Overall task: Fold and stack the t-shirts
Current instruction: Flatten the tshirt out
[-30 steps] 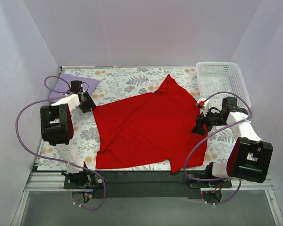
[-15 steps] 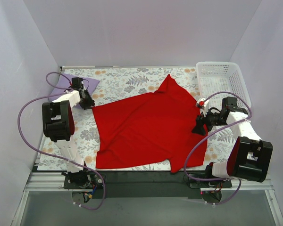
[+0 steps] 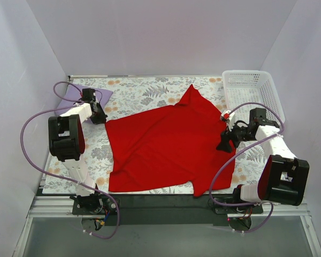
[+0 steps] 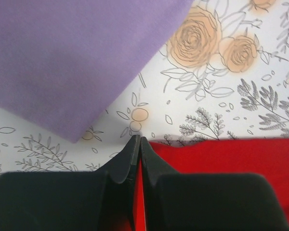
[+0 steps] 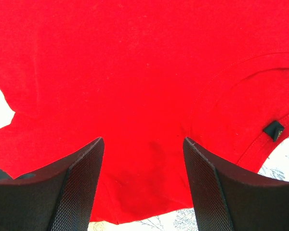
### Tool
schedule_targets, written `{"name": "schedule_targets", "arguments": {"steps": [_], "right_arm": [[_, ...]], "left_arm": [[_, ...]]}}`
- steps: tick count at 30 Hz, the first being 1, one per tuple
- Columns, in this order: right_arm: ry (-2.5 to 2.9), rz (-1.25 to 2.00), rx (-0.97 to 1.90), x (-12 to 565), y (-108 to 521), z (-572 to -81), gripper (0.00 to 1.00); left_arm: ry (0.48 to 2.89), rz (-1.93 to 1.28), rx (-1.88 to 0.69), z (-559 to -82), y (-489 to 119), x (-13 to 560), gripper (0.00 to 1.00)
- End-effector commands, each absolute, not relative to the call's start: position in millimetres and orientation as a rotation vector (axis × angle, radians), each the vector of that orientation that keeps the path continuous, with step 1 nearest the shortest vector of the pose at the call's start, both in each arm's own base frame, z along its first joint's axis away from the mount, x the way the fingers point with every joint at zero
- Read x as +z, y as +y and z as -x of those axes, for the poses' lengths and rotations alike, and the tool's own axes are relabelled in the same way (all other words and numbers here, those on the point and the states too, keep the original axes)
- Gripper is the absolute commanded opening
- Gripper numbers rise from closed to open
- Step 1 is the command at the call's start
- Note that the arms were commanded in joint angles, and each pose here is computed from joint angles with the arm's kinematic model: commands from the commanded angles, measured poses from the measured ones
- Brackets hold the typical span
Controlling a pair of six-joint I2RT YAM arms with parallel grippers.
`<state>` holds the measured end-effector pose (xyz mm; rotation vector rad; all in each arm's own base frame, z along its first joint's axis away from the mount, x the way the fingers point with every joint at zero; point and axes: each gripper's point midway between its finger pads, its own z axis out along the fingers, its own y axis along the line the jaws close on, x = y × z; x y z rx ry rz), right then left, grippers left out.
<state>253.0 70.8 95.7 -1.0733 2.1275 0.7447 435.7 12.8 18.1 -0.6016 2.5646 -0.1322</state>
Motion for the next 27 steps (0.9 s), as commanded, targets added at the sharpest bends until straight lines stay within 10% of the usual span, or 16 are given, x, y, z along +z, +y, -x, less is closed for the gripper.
{"name": "schedule_targets", "arguments": {"steps": [1,5,9,27], "right_arm": [[2.117,1.08,0.745,105,74,-257,0.72],[2.12,1.086,0.745,105,75,-256,0.73],[2.119,1.092,0.737,105,76,-256,0.73],[2.142,1.09,0.761,97,77,-250,0.73]], "left_arm": [[2.645,0.577,-0.195,-413,-2,9,0.0],[2.588,0.587,-0.197,-422,0,28,0.01],[2.537,0.632,-0.142,-424,10,44,0.37],[2.382,0.601,-0.241,-427,8,99,0.41]]}}
